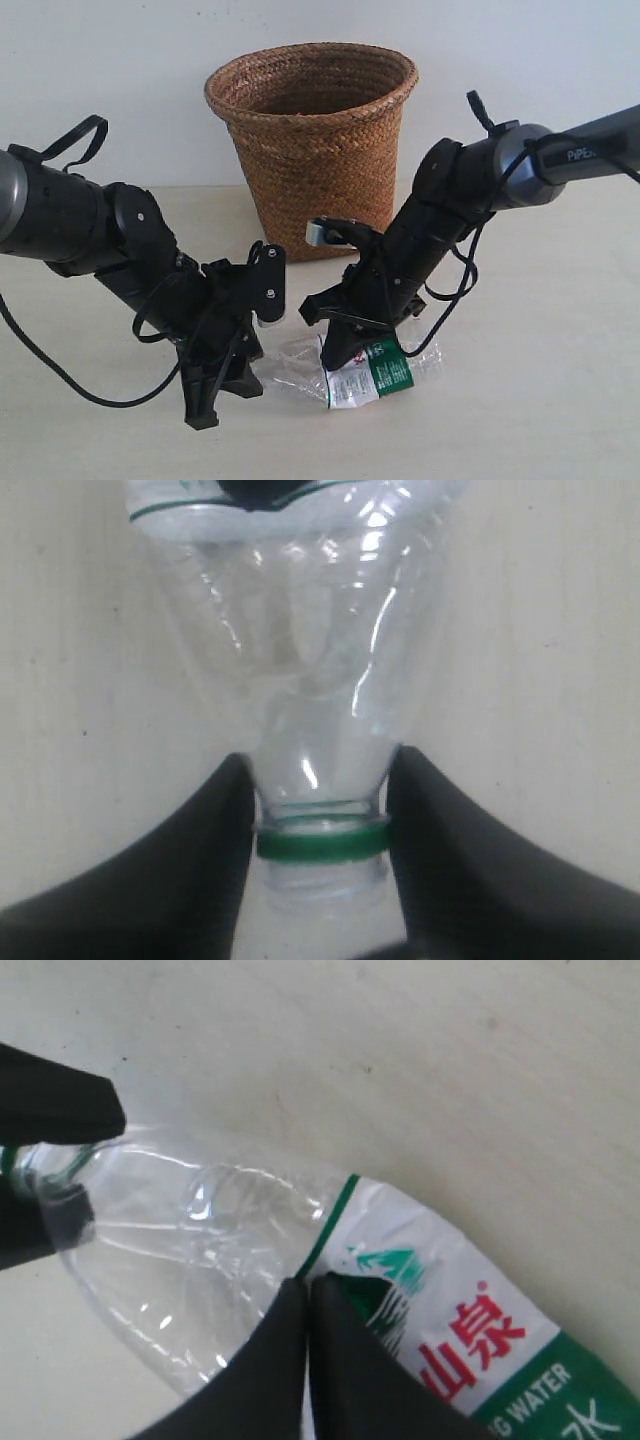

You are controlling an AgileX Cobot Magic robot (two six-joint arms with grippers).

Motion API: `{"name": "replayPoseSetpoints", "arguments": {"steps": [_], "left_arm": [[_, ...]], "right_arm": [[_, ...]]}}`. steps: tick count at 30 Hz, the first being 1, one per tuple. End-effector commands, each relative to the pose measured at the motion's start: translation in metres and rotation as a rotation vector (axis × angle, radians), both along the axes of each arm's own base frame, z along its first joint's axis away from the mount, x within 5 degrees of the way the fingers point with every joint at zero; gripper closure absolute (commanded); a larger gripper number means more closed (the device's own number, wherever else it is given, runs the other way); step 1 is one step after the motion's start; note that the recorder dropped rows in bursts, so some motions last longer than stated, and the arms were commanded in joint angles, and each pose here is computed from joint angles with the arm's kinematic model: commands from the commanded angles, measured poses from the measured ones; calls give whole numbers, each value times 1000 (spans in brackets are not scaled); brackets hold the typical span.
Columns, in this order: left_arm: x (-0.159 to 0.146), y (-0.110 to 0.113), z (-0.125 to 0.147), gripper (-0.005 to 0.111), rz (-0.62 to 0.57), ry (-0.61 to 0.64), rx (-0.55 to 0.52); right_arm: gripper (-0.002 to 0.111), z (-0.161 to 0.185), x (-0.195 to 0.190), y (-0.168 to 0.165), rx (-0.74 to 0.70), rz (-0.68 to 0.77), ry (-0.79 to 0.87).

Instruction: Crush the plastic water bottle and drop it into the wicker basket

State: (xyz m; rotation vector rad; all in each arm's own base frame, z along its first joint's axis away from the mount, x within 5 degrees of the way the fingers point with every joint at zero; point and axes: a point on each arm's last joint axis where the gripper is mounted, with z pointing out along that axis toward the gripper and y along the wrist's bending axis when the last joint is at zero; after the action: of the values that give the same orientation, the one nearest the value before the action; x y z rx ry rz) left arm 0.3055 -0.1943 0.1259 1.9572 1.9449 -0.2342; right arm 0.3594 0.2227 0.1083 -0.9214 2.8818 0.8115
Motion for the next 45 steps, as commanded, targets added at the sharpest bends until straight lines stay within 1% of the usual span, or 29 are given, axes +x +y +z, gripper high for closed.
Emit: {"name": "replayPoseSetpoints", "arguments": {"steps": [1, 4, 9, 12, 17, 18, 25, 26, 29, 32, 38, 43, 45], "left_arm": [[-5, -3, -4, 102, -31, 43, 6], [-5, -3, -4, 102, -31, 43, 6], [-6, -3, -4, 102, -31, 45, 6], [-6, -3, -4, 102, -31, 45, 6], [-6, -3, -4, 102, -31, 45, 6], [-6, -3, -4, 102, -34, 44, 8], [-6, -3, -4, 102, -36, 43, 11], [-6, -3, -4, 102, -36, 43, 11], [-6, -3, -4, 102, -36, 43, 11], [-5, -3, -4, 102, -37, 40, 11], [-5, -2, -4, 102, -38, 39, 13], [-5, -2, -4, 102, -40, 38, 14], [-5, -2, -4, 102, -40, 38, 14]], "right_arm": [[108, -51, 8, -12, -169, 34, -57], [108, -52, 8, -14, -204, 44, -28], [108, -46, 8, -13, -205, 70, 8], [108, -35, 8, -11, -193, 87, 20], [108, 14, 6, -19, -153, 107, 5], [108, 34, 6, -25, -133, 100, -1], [108, 94, -6, -33, -73, 102, -55], [108, 96, -8, -34, -71, 105, -49], [108, 89, -17, -31, -81, 139, -11], [108, 75, -22, -31, -87, 173, -14], [108, 57, -12, -31, -117, 149, -74], [108, 44, -13, -33, -150, 174, -32], [108, 34, -12, -36, -199, 188, -16]]}}
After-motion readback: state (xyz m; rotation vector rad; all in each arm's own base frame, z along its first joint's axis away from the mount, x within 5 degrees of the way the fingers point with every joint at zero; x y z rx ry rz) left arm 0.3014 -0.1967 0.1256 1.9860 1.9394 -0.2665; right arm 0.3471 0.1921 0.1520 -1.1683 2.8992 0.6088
